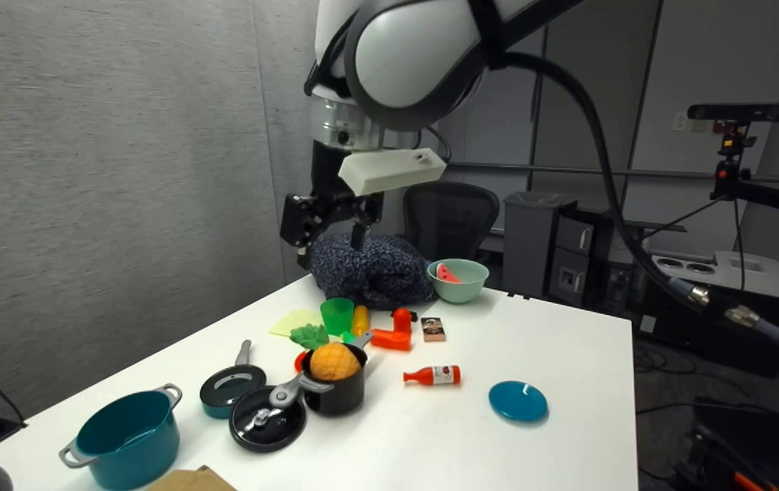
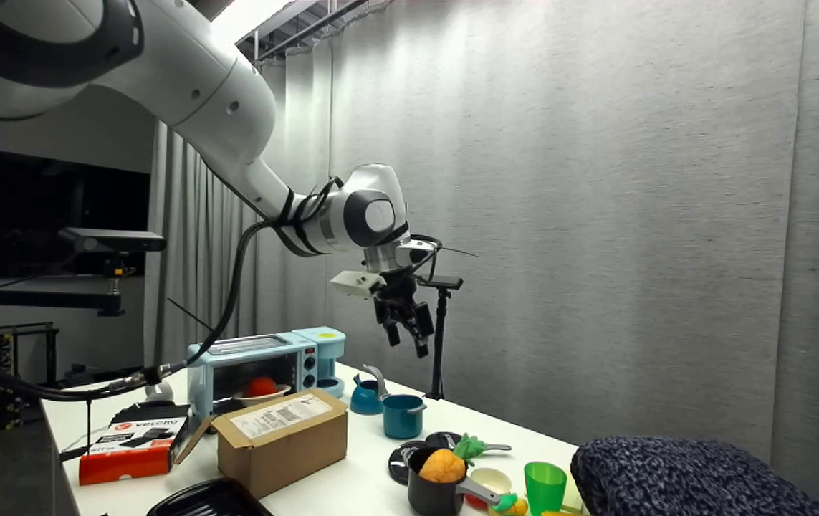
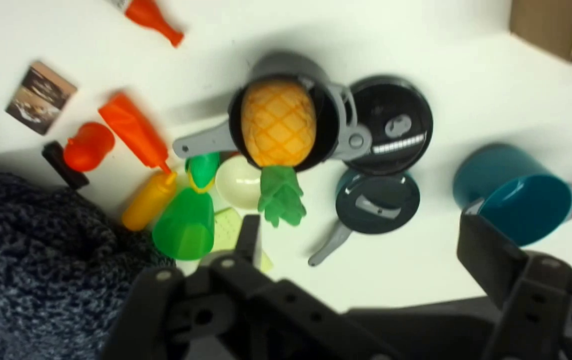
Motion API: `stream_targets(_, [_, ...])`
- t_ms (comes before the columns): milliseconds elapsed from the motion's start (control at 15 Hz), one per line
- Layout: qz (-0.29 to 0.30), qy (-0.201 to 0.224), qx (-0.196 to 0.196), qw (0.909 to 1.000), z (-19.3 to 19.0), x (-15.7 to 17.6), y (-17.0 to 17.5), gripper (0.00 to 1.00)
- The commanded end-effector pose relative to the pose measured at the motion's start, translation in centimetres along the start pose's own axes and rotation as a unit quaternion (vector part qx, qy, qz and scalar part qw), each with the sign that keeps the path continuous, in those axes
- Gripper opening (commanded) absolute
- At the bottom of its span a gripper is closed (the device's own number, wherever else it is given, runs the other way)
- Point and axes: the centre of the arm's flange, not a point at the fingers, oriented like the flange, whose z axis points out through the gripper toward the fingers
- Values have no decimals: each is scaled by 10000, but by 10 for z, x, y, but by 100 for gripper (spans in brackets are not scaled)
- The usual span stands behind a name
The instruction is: Pick up the pineapple from the table and put it in the pot
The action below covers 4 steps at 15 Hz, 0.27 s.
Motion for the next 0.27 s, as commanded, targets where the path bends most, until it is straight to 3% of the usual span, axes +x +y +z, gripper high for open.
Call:
stream_targets(0, [-477, -911, -102, 9946, -36, -42, -5, 100])
stream_targets(67, [-248, -535, -110, 9982, -16, -23, -8, 100])
stream_targets(200, [-293, -573, -108, 9979, -25, -27, -13, 100])
